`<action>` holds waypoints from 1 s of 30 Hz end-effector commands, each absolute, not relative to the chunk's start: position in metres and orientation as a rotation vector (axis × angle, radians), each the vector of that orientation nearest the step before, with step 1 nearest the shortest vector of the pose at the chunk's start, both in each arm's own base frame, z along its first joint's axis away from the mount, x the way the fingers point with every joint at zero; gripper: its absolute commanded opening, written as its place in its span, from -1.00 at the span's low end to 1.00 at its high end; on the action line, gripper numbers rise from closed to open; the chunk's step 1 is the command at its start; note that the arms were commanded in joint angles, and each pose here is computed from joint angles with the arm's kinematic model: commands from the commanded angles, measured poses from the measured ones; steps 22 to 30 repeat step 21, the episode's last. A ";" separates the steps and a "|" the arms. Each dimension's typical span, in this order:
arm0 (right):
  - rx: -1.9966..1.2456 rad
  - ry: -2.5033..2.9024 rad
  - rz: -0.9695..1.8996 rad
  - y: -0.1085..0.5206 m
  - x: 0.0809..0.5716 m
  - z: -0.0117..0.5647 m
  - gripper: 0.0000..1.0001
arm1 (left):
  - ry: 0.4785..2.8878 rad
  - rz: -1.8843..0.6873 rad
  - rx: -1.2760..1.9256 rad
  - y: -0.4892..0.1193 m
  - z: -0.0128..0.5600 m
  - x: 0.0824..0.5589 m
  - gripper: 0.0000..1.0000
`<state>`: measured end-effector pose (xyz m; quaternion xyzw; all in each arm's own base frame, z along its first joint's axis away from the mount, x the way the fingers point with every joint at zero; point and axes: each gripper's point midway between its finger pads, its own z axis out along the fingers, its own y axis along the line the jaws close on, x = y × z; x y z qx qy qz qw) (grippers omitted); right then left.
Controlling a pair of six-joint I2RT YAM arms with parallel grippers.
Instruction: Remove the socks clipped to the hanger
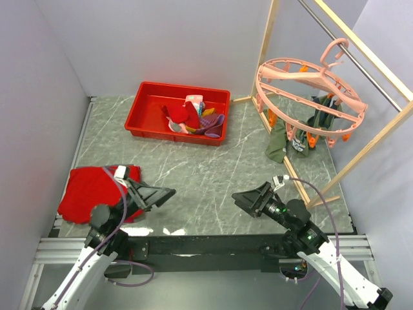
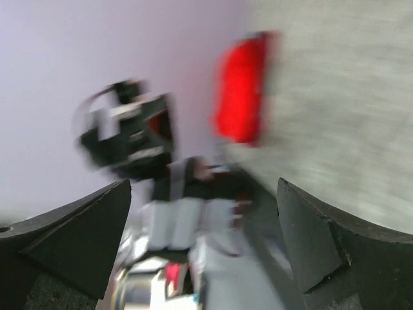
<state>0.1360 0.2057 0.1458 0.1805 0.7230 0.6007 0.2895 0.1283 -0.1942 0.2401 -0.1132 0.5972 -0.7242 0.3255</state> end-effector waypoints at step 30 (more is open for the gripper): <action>0.799 1.880 1.526 0.190 0.163 0.084 0.99 | 1.469 -2.030 -0.421 -0.192 0.213 0.139 0.93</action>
